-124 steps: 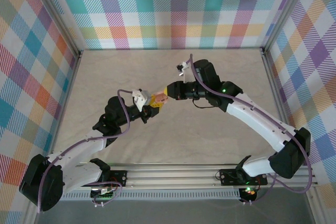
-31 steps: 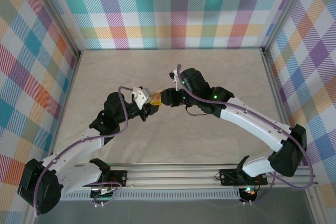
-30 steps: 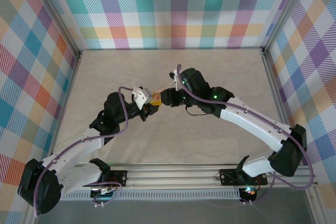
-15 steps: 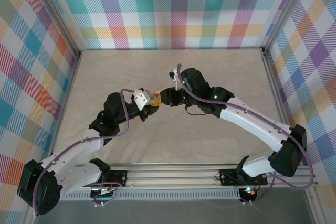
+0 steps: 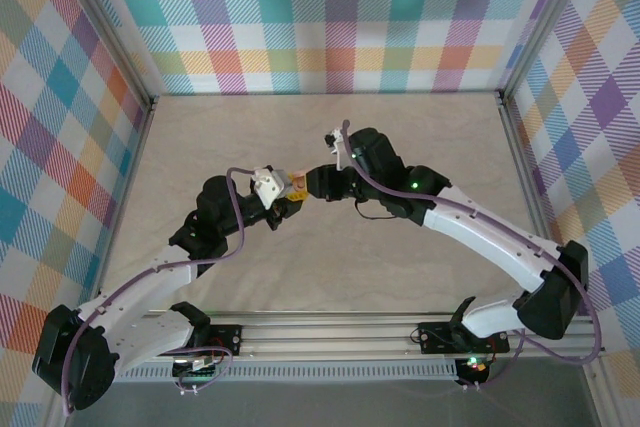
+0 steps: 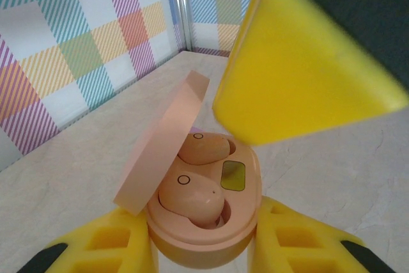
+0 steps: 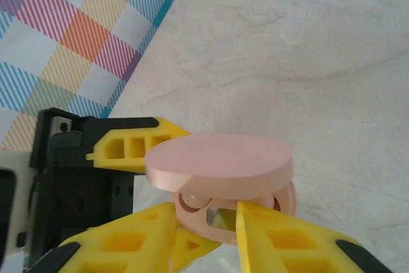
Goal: Insert wireless bluetooth earbuds into charging case
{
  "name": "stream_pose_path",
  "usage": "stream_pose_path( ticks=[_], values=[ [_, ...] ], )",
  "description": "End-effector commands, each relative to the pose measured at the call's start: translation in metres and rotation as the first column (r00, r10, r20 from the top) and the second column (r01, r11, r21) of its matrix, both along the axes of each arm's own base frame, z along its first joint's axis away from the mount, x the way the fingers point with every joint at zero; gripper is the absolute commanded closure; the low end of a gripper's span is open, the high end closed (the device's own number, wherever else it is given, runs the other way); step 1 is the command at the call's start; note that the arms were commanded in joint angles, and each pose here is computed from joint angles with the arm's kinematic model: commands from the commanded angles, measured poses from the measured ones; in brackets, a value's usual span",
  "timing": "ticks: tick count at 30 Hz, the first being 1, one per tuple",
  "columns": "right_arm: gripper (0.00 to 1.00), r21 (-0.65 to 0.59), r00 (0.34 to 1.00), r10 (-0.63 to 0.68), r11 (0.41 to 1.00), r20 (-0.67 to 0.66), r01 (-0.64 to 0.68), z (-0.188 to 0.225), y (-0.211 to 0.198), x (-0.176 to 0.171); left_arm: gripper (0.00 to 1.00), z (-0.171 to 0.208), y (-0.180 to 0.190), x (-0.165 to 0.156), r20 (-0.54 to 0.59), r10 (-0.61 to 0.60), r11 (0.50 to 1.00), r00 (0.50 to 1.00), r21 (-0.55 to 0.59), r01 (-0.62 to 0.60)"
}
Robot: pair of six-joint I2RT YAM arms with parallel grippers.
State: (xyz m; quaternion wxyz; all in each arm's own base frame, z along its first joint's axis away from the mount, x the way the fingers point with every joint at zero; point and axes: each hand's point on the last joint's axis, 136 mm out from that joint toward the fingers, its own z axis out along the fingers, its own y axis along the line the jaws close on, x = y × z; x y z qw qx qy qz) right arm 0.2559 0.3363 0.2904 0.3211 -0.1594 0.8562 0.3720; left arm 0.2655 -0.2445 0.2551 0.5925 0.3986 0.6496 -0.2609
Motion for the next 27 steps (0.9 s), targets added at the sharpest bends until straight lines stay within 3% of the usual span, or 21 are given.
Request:
stream_pose_path(
  ticks=[1,8,16,27],
  values=[
    [0.68,0.064,0.998,-0.003,0.998,0.069,-0.001,0.044,-0.012,-0.002,0.93,0.009,-0.009,-0.003,-0.001,-0.037,0.999,0.999,-0.036,0.037],
    [0.67,0.046,0.993,-0.029,0.999,0.117,0.024,0.066,-0.036,0.008,0.92,0.010,-0.017,-0.006,-0.031,-0.087,0.994,0.996,-0.068,0.085],
    [0.62,0.005,0.999,0.012,1.000,0.033,-0.012,0.040,-0.029,0.027,0.92,0.017,-0.025,-0.016,-0.028,-0.174,0.982,0.984,-0.079,0.171],
    [0.63,0.005,0.994,0.080,0.997,-0.079,-0.080,0.010,-0.022,0.015,0.92,0.032,-0.024,-0.013,-0.010,-0.150,0.984,0.989,-0.100,0.148]
  ],
)
